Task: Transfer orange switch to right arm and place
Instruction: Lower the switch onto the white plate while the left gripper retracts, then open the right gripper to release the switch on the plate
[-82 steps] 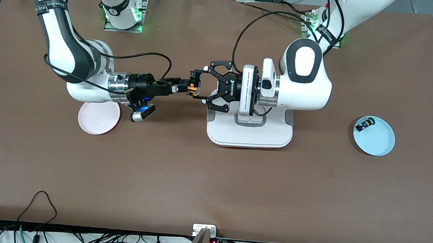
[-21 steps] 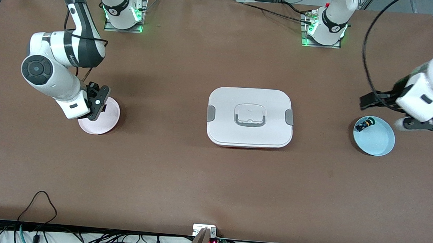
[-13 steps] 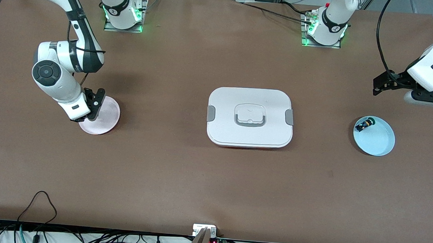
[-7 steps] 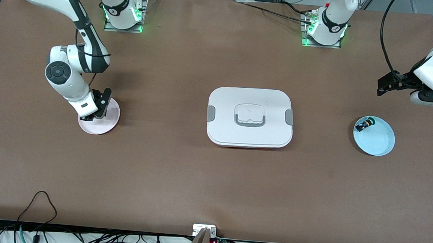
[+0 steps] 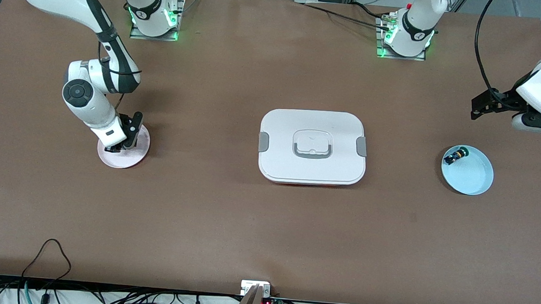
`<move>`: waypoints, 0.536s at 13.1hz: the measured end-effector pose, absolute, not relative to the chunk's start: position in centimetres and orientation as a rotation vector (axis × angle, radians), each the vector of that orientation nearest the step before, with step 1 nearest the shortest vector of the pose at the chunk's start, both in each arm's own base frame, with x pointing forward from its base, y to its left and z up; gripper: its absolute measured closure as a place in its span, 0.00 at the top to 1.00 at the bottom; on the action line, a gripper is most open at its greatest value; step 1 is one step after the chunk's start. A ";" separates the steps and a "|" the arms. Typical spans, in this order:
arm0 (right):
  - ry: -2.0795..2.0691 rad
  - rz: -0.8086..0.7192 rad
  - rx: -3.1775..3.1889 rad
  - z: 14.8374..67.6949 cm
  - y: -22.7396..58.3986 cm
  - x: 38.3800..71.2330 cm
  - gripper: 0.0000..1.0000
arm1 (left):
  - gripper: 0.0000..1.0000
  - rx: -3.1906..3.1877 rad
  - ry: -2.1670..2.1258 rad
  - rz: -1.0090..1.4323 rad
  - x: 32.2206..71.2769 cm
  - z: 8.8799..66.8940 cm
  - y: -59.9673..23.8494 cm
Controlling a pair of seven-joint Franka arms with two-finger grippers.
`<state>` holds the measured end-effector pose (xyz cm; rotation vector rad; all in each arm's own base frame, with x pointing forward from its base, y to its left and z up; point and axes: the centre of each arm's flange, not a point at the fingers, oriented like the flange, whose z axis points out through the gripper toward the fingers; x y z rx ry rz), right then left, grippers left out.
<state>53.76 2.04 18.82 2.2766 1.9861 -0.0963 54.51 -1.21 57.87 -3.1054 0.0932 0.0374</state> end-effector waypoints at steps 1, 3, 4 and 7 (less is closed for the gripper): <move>1.977 -0.094 2.284 18.8 1.7 53.8 0.60 | 1.00 -3.105 0.094 0.037 54.5 57.9 -1.2; 1.952 -0.078 2.296 19.3 1.1 54.0 0.79 | 1.00 -3.105 0.094 0.037 54.5 57.9 -1.3; 1.927 -0.062 2.307 19.9 1.0 54.3 0.90 | 1.00 -3.105 0.094 0.038 54.5 57.9 -1.3; 1.828 -0.014 2.360 23.2 1.1 55.2 1.00 | 1.00 -3.105 0.095 0.038 54.5 57.9 -1.3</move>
